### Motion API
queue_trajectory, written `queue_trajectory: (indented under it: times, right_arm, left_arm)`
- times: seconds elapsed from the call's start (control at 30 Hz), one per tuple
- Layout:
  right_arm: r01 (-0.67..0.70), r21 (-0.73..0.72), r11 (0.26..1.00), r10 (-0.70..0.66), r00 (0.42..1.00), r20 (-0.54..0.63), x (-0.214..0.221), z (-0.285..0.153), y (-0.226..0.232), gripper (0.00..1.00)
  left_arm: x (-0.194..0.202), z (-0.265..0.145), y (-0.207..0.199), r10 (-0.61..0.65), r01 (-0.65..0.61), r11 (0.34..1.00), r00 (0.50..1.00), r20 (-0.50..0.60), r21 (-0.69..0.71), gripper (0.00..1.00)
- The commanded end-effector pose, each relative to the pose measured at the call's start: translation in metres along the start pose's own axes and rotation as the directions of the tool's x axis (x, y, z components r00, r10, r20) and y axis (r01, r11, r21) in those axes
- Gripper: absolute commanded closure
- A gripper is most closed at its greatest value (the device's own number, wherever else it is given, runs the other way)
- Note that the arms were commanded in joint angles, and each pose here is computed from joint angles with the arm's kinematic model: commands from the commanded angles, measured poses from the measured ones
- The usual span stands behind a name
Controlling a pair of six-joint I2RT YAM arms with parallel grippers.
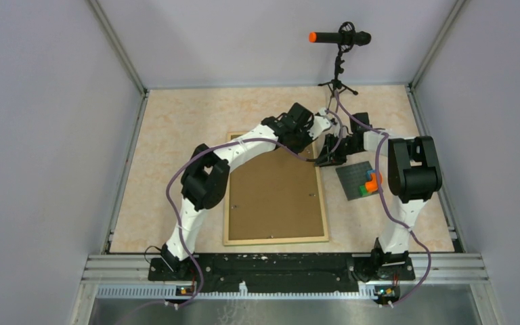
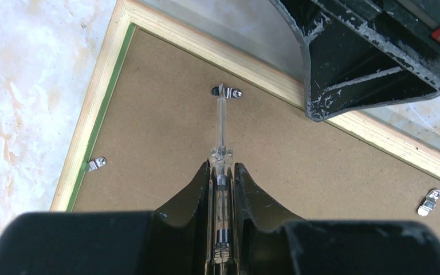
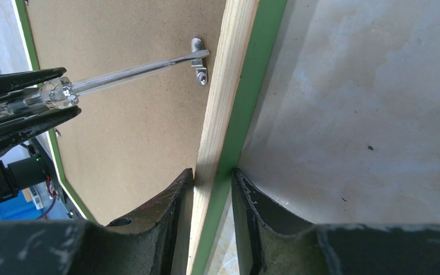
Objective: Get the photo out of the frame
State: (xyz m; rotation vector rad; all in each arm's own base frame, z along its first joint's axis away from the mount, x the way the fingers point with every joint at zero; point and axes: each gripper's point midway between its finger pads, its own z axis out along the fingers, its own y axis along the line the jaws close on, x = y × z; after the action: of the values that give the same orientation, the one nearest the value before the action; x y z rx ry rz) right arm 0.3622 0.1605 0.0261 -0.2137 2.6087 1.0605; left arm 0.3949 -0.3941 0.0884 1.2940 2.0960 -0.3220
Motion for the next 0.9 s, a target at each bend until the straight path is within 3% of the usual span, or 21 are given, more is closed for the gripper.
queue_trajectory:
  times: [0.0, 0.47, 0.67, 0.87]
  right_arm:
    - [0.007, 0.073, 0.997, -0.006, 1.0, -0.016, 0.002, 0.007, -0.022, 0.7]
    - [0.007, 0.072, 0.997, -0.006, 1.0, -0.013, 0.002, 0.005, -0.022, 0.7]
    - [0.004, 0.068, 0.998, -0.004, 1.0, -0.008, 0.001, 0.003, -0.022, 0.7]
    - [0.007, 0.062, 0.998, -0.007, 1.0, -0.005, 0.0, 0.002, -0.02, 0.69]
  left_arm:
    - [0.019, -0.022, -0.011, 0.011, -0.008, 0.999, 0.996, -0.085, 0.036, 1.0]
    - [0.019, -0.036, -0.013, 0.005, -0.001, 0.999, 0.996, -0.09, 0.041, 1.0]
    - [-0.008, -0.068, 0.014, -0.055, 0.055, 0.998, 0.998, 0.008, -0.014, 1.0]
    - [-0.006, -0.08, 0.052, -0.086, 0.09, 0.99, 0.995, 0.043, -0.107, 1.0]
